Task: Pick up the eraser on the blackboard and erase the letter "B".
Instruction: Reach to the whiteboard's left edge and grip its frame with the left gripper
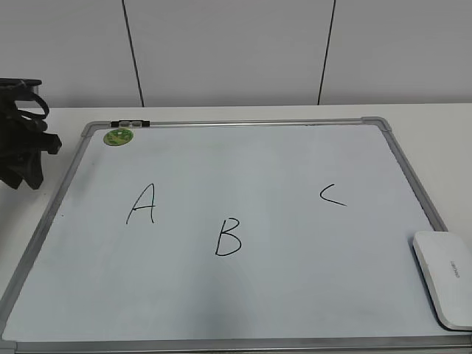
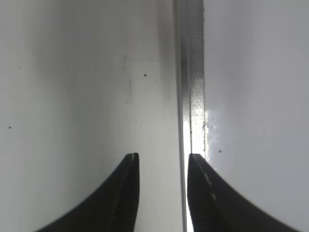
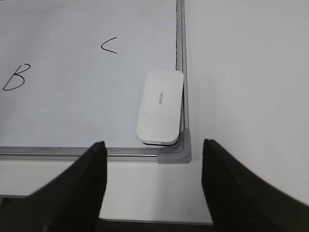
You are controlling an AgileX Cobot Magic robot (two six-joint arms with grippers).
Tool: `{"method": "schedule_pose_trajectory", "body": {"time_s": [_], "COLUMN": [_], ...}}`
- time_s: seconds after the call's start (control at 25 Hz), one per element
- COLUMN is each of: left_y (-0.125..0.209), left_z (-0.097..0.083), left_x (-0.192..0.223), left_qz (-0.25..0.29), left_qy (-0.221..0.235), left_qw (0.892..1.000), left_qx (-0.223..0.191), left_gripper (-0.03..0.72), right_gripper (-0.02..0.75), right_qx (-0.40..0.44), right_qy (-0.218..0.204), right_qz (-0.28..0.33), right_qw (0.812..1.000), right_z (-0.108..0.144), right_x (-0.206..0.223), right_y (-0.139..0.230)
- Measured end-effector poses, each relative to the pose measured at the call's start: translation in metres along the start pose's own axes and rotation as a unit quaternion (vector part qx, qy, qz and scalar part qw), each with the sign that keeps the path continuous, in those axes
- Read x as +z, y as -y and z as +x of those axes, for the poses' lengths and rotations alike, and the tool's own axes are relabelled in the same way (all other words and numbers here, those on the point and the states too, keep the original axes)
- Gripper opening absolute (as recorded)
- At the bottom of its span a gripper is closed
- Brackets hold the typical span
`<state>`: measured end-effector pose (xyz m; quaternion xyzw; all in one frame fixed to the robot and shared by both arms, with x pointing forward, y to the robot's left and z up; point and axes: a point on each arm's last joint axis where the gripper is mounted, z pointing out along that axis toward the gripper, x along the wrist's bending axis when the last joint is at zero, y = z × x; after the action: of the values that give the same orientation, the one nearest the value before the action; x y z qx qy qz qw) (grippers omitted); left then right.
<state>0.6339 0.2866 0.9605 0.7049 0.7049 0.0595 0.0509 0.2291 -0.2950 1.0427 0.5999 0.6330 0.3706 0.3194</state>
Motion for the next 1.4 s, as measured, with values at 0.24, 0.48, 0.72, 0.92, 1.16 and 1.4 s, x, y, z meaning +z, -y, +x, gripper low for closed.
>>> {"method": "schedule_pose_trajectory", "body": {"time_s": [0.24, 0.48, 0.72, 0.92, 1.16, 1.4], "left_y": [-0.003, -0.002, -0.001, -0.003, -0.003, -0.003], "left_z": [-0.003, -0.005, -0.005, -0.005, -0.007, -0.007], "left_x": [0.020, 0.042, 0.056, 0.058, 0.057, 0.057], "left_qz": [0.024, 0.047, 0.058, 0.057, 0.061, 0.061], "left_qy": [0.012, 0.022, 0.023, 0.030, 0.041, 0.045], "left_qw": [1.000, 0.999, 0.998, 0.998, 0.997, 0.997], "left_qx": [0.008, 0.010, 0.010, 0.002, -0.005, -0.009], "left_gripper": [0.243, 0.243, 0.242, 0.242, 0.085, 0.029], "right_gripper": [0.461, 0.461, 0.461, 0.461, 0.461, 0.461], "right_qx": [0.000, 0.000, 0.000, 0.000, 0.000, 0.001], "right_qy": [0.000, 0.000, 0.000, 0.000, 0.000, -0.003], "right_qz": [0.000, 0.000, 0.000, 0.000, 0.000, 0.000], "right_qw": [1.000, 1.000, 1.000, 1.000, 1.000, 1.000], "right_z": [0.000, 0.000, 0.000, 0.000, 0.000, 0.001], "right_x": [0.000, 0.000, 0.000, 0.000, 0.000, 0.000], "right_y": [0.000, 0.000, 0.000, 0.000, 0.000, 0.000]}}
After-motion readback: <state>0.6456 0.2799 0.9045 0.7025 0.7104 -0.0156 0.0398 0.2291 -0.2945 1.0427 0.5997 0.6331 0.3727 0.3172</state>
